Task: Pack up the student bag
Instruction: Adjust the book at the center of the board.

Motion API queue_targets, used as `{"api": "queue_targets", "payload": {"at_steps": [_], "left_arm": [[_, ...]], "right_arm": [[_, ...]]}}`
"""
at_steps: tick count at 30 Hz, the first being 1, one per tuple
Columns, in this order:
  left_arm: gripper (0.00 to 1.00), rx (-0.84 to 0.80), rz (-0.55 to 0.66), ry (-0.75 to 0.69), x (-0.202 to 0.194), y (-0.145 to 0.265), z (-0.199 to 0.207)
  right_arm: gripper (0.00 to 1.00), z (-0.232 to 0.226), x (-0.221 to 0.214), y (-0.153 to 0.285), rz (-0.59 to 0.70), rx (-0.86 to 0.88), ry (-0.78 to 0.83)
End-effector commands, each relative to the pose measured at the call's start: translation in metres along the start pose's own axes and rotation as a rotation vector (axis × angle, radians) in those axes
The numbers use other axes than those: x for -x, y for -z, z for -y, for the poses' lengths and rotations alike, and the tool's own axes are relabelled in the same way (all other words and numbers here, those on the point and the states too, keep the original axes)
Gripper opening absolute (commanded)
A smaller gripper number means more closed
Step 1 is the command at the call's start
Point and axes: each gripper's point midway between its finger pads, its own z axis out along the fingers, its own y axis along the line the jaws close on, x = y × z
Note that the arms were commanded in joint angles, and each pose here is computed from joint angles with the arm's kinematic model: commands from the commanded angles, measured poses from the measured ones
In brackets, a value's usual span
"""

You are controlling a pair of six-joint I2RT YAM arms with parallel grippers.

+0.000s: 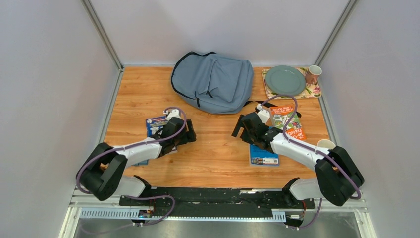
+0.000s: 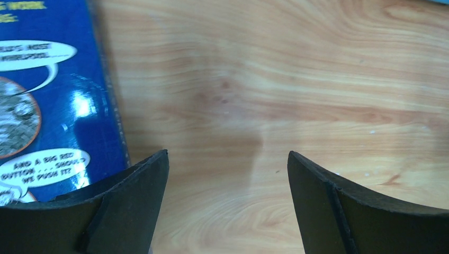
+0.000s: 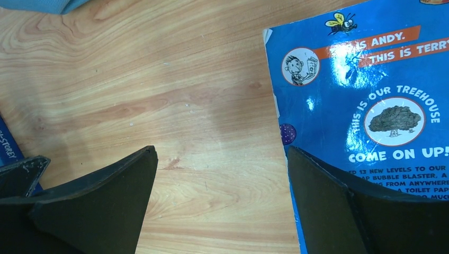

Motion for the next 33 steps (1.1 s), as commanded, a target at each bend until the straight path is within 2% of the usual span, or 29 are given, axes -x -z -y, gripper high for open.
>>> {"api": "queue_targets", "payload": {"at_steps": [1,4,9,15,18,23,28,30,33], "left_arm": [[0.91,0.255,-0.126,-0.119,-0.052,0.021,-0.08],[0.91,0.321,-0.104,-0.154,-0.048,0.028,-0.098],[0.92,0.348,-0.115,-0.102,-0.045,0.032,-0.12],[0.92,0.261,-0.088,-0.157,-0.023,0.029,-0.107],[0.92,0.15,-0.067,-0.158,-0.013,0.033,-0.083],[0.92,-0.002,0.017,-0.107,0.008,0.051,-0.051],[0.92,0.047,0.041,-0.072,0.018,0.069,-0.056],[0.92,0.031,0.046,-0.061,0.019,0.076,-0.054],[0.92,0.057,0.087,-0.007,0.024,0.084,-0.059]], "right_arm": [[0.97,-0.016,0.007,-0.001,0.002,0.045,0.001],[0.97,-0.018,0.004,-0.006,-0.015,0.049,0.004],[0.97,-0.023,-0.001,-0.01,-0.042,0.06,0.007],[0.96,-0.037,0.001,-0.006,-0.047,0.119,-0.048],[0.96,-0.061,0.012,-0.004,-0.034,0.183,-0.14],[0.96,-0.108,0.029,-0.021,-0.013,0.289,-0.395],[0.96,-0.135,0.056,-0.052,0.049,0.288,-0.514],[0.97,-0.133,0.072,-0.06,0.114,0.265,-0.574],[0.97,-0.129,0.081,-0.076,0.128,0.272,-0.683]]}}
